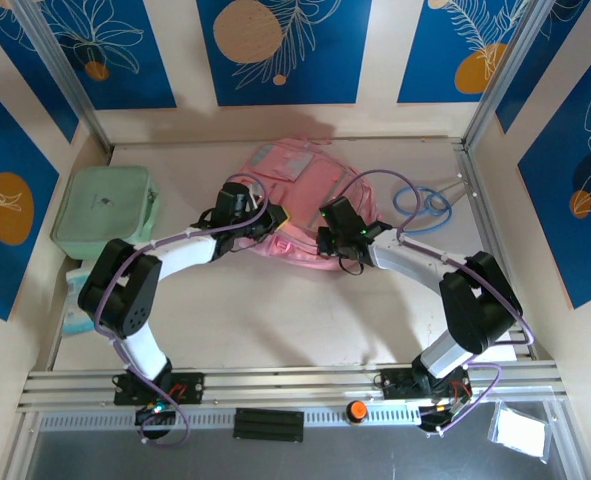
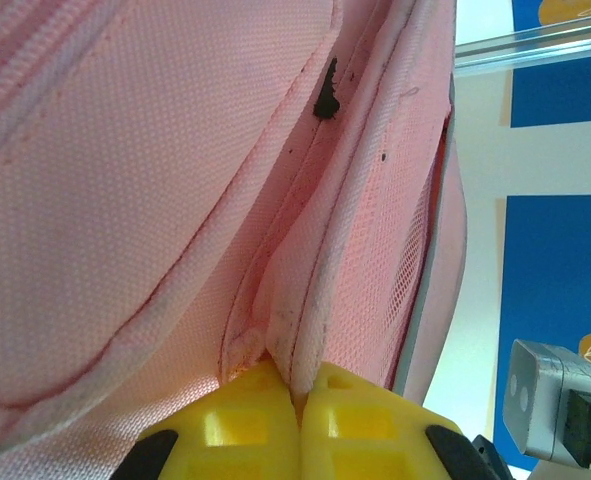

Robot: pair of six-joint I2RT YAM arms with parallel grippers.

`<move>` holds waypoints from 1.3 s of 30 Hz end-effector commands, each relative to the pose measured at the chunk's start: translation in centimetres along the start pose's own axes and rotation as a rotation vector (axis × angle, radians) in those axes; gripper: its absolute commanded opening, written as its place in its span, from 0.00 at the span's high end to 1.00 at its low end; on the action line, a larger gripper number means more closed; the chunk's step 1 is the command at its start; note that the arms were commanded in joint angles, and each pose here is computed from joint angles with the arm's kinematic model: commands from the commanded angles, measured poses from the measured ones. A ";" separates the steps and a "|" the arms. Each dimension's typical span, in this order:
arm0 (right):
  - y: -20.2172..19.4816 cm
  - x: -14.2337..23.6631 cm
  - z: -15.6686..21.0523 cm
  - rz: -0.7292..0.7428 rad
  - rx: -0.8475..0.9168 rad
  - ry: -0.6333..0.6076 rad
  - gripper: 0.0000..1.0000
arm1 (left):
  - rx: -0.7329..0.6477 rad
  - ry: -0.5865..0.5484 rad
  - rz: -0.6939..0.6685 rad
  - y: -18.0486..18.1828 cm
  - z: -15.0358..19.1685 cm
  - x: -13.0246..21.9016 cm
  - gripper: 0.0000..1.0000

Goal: Pack the student bag

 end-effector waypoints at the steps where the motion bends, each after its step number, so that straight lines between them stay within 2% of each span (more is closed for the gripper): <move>1: -1.3 0.6 -1.3 0.034 -0.017 -0.043 0.91 | -0.060 -0.019 0.071 -2.2 -1.5 0.5 1.00; 5: -2.8 1.2 -1.9 0.065 -0.029 -0.071 0.94 | -0.061 -0.028 0.052 -1.7 -1.8 0.7 1.00; 8: -5.4 1.5 -2.2 0.126 -0.103 -0.069 0.94 | -0.068 -0.023 0.013 -0.7 -2.5 1.2 1.00; 12: -6.0 1.5 -2.7 0.070 -0.110 -0.046 0.94 | -0.100 0.008 -0.032 0.1 -3.2 1.7 1.00; 15: -4.2 1.3 -3.0 -0.022 -0.036 -0.017 0.97 | -0.124 0.021 -0.062 0.4 -3.7 2.1 0.97; 17: -2.7 1.2 -3.1 -0.087 0.009 0.004 1.00 | -0.134 0.009 -0.083 0.6 -4.3 2.7 0.88; 19: -0.8 1.1 -3.0 -0.159 0.068 0.023 1.00 | -0.136 -0.020 -0.099 1.0 -4.8 3.6 0.74; 24: 4.2 0.7 -2.2 -0.286 0.195 0.070 1.00 | -0.110 -0.103 -0.126 2.0 -5.5 6.7 0.55; 31: 11.3 -0.2 -1.1 -0.405 0.329 0.116 1.00 | -0.045 -0.173 -0.147 3.2 -3.9 9.9 0.47; 39: 15.9 -0.5 -0.7 -0.473 0.390 0.137 1.00 | 0.034 -0.188 -0.077 3.2 -3.4 9.9 0.46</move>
Point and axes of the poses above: each hand's point on the last joint's axis, 136 mm out from that joint toward the fingers, its own x axis back along the fingers, its own y axis along the line the jaws close on, z = x × y, the point moved 3 cm from there along x, back along the fingers, and after that the axes turned 1 degree about x, right-handed, at the moved point
